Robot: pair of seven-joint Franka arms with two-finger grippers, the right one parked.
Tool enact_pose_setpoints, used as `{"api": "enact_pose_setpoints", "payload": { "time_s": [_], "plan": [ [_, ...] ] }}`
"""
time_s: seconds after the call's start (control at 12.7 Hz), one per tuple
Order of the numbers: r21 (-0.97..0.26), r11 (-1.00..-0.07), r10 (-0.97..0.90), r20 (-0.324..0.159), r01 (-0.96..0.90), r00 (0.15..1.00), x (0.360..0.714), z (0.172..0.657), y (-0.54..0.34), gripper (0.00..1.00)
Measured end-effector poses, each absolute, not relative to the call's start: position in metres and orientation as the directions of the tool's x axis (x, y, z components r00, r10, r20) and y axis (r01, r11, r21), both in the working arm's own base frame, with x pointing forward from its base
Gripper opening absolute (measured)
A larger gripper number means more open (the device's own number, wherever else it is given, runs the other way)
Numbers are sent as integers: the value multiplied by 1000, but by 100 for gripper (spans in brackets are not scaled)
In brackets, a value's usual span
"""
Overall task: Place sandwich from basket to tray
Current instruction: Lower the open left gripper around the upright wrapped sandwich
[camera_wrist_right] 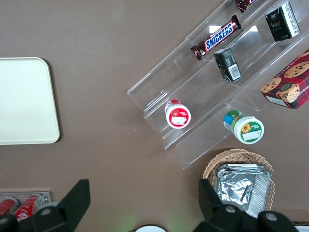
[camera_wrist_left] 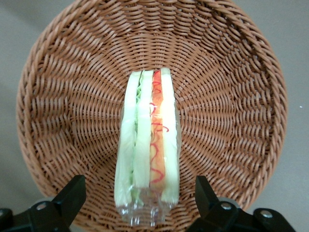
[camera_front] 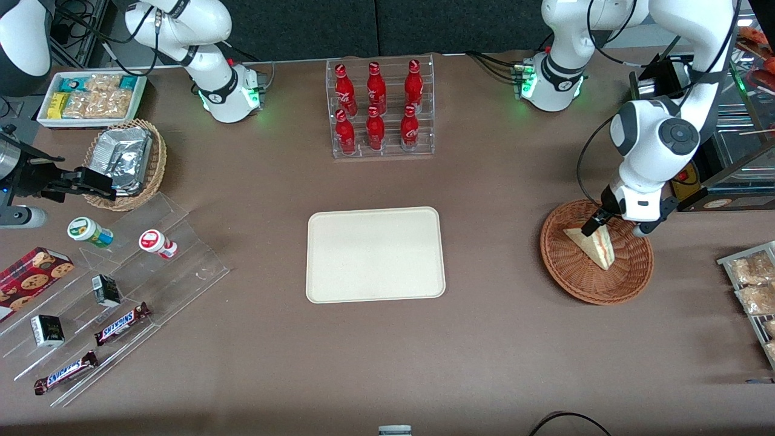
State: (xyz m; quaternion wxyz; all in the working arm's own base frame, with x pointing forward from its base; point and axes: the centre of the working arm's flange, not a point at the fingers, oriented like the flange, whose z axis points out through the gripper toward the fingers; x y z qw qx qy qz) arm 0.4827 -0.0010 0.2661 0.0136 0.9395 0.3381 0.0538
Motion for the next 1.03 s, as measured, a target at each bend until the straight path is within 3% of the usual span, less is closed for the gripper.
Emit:
{"api": "enact_pose_setpoints", "payload": {
  "time_s": [0.24,0.39,0.79,1.03],
  "plan": [
    [67,-763,646,99,643,757,484,250,-1,100],
    [67,-755,656,98,653,749,484,247,-2,93],
    [81,-745,667,107,662,737,489,257,-5,37],
    [58,-760,650,78,647,756,494,285,-17,28]
  ]
}}
